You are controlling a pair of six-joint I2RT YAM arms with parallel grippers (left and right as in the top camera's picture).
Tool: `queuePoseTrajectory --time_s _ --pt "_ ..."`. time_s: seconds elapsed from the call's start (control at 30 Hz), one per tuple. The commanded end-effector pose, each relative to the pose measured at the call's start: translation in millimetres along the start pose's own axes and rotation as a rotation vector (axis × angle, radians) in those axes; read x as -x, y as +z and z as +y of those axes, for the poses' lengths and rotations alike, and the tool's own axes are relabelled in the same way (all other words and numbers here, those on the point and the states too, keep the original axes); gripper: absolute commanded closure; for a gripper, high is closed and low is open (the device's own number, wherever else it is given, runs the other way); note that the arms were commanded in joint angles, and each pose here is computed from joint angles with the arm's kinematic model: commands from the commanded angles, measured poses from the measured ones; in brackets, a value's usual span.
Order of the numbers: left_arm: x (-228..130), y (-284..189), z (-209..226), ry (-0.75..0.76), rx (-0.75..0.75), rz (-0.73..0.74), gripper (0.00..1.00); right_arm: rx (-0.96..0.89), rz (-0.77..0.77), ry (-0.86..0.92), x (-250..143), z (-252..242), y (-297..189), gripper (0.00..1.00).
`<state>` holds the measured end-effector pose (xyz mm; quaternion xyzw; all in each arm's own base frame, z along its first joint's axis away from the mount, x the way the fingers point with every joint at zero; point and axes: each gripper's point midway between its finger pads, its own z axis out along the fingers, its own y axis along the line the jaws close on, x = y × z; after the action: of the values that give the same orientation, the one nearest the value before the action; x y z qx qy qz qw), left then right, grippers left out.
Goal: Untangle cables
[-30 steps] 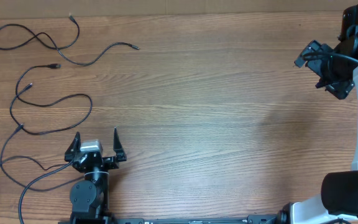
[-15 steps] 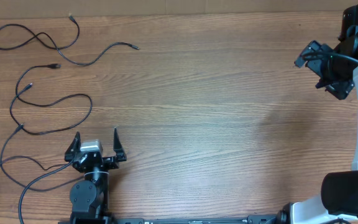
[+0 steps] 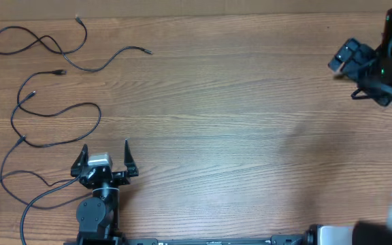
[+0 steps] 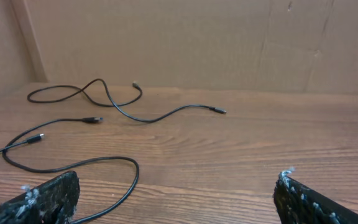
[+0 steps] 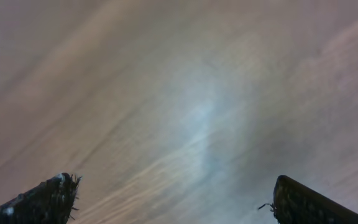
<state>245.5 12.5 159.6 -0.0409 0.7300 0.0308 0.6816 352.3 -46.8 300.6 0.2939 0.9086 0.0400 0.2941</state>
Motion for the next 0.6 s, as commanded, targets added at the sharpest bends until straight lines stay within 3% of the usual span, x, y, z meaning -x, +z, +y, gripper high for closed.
queuePoseTrajectory --time_s 0.0,0.43,0.57 --pt "-0.5 -0.1 -0.3 0.018 -0.004 -0.006 0.00 0.032 -0.071 -0.044 -7.6 -2.9 -16.0 0.00" --pt "-0.5 -0.1 -0.3 0.018 -0.004 -0.006 0.00 0.170 -0.315 -0.042 -62.2 -30.3 4.5 0.00" --pt "-0.5 -0.1 -0.3 0.018 -0.004 -0.006 0.00 0.309 -0.410 -0.207 -80.2 -17.5 -3.9 0.00"
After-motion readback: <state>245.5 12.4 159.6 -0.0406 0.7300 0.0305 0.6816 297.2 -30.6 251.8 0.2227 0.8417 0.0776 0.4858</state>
